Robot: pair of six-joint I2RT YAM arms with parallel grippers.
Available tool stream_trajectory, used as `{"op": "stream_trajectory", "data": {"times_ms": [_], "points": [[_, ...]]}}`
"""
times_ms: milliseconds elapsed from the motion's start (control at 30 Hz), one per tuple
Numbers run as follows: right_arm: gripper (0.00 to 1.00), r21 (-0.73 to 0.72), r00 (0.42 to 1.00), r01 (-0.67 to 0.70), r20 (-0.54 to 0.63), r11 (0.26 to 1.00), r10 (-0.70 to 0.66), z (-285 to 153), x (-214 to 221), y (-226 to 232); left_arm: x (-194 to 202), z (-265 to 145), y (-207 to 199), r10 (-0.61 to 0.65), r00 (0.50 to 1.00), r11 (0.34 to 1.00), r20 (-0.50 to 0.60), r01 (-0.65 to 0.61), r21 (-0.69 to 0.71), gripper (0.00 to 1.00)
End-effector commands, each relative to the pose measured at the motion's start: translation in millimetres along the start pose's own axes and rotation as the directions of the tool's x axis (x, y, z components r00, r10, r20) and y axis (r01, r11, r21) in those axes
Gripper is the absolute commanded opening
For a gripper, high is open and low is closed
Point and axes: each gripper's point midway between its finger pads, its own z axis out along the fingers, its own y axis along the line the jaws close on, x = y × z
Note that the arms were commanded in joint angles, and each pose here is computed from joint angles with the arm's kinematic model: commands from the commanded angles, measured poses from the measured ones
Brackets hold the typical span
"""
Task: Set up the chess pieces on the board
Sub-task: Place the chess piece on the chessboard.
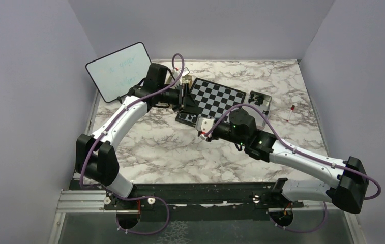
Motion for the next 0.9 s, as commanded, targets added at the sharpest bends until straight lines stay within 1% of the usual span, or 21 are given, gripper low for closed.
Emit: {"op": "stream_trajectory", "data": {"times_ms": [0,300,467,600,700,867], "points": [[0.09,0.039,1.000,0.015,0.018,0.999,-0.016,-4,-8,-9,6,1,-2,0.003,1.000,0.999,-0.027,-0.002,0.037,0.26],[0.09,0.029,1.000,-0.004,-0.006,1.000,0.004,-4,-3,-5,9,-3,-2,0.020,1.000,1.000,-0.019,-0.019,0.016,0.28],[0.09,0.028,1.000,-0.001,-0.024,1.000,0.001,-5,0,-6,11,-5,0,0.026,1.000,1.000,-0.017,-0.026,-0.005,0.26],[0.09,0.024,0.999,-0.002,-0.034,1.000,0.003,-4,2,-5,11,-6,-2,0.038,0.999,0.999,-0.016,-0.038,-0.003,0.17],[0.10,0.024,0.999,-0.010,-0.041,1.000,0.011,-5,4,-3,11,-8,-4,0.050,0.999,0.999,-0.014,-0.050,0.001,0.08],[0.19,0.018,0.997,-0.042,-0.059,0.999,0.043,-6,10,2,11,-7,-1,0.062,0.998,0.998,-0.012,-0.062,-0.009,0.02]]}}
